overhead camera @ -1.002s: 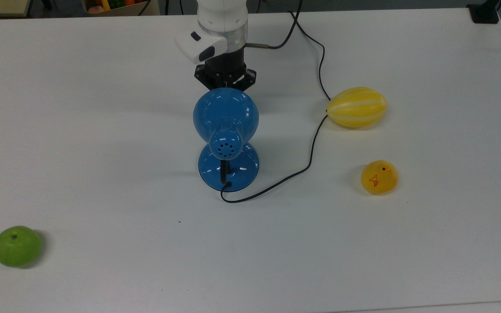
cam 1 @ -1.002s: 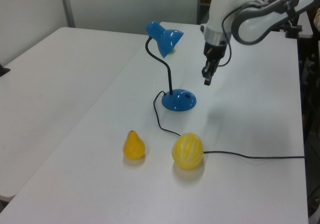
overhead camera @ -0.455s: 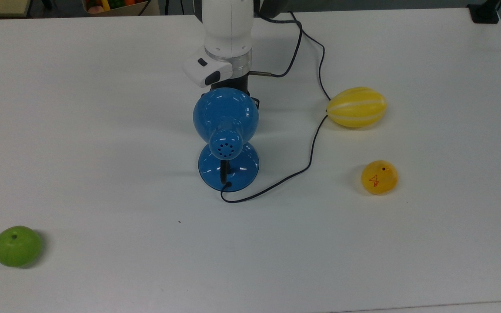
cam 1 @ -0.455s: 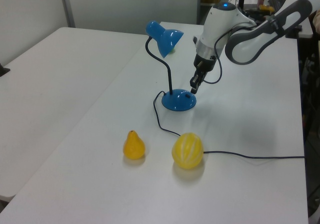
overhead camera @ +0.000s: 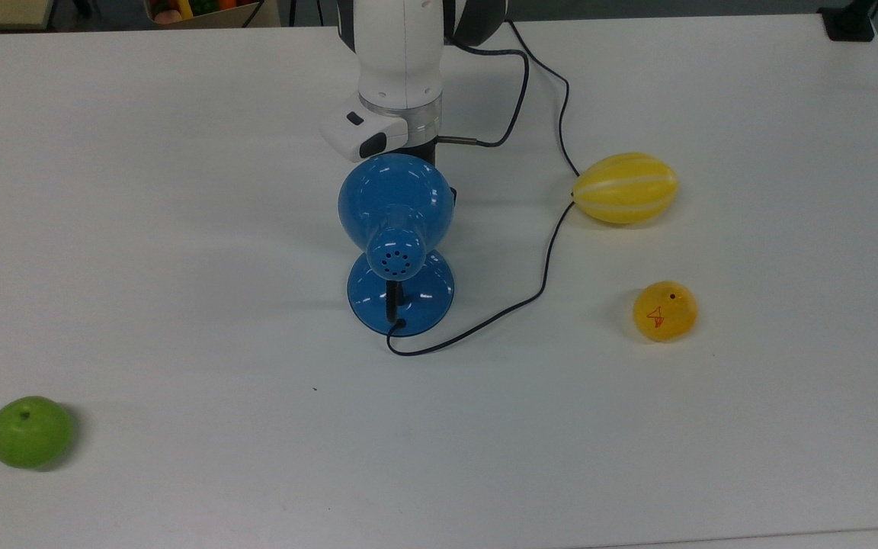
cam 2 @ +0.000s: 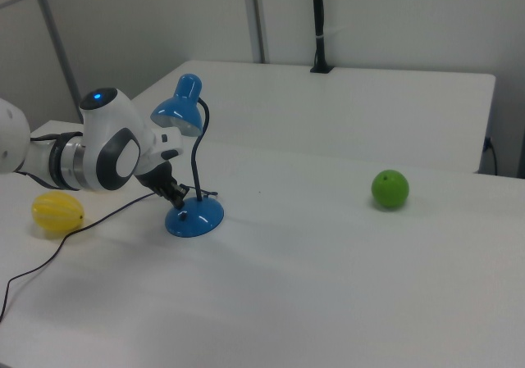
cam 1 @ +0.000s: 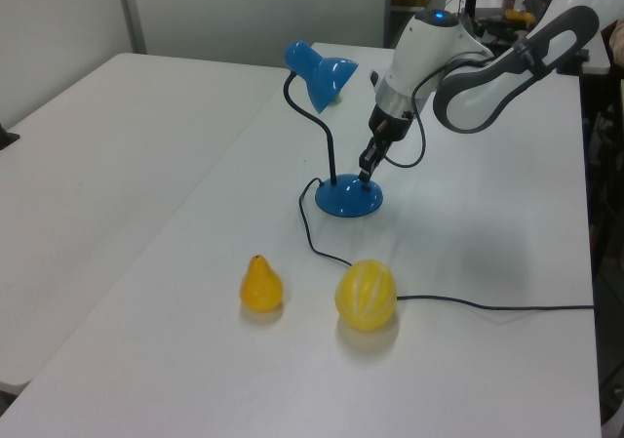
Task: Turn on desk lamp
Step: 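Lower the gripper down beside the lamp stem to the round base switch, then press the switch on the blue lamp base with the gripper fingertips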
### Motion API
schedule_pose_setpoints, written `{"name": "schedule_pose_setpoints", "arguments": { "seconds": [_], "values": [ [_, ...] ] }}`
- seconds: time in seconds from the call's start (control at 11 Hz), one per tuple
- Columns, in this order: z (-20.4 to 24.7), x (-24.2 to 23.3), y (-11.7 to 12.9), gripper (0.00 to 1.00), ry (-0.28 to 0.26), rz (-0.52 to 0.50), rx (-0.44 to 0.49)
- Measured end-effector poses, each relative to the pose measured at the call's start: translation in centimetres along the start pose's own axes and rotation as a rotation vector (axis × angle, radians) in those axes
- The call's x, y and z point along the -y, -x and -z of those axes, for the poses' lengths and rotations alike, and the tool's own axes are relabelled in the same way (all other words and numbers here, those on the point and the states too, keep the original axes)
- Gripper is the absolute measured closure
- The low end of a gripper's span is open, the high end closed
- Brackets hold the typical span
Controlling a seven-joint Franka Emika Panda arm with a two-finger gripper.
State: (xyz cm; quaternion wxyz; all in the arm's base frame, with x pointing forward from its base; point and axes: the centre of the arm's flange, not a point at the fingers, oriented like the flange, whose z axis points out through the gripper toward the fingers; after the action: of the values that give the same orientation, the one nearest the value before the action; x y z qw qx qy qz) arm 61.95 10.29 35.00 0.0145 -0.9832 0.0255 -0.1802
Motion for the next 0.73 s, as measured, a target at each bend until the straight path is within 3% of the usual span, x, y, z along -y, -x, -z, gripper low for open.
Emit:
{"name": "schedule_pose_setpoints", "arguments": {
  "seconds": [0.73],
  "values": [
    [-1.5,-0.1,-0.2,0.99,0.014,0.025,-0.003]
  ]
}}
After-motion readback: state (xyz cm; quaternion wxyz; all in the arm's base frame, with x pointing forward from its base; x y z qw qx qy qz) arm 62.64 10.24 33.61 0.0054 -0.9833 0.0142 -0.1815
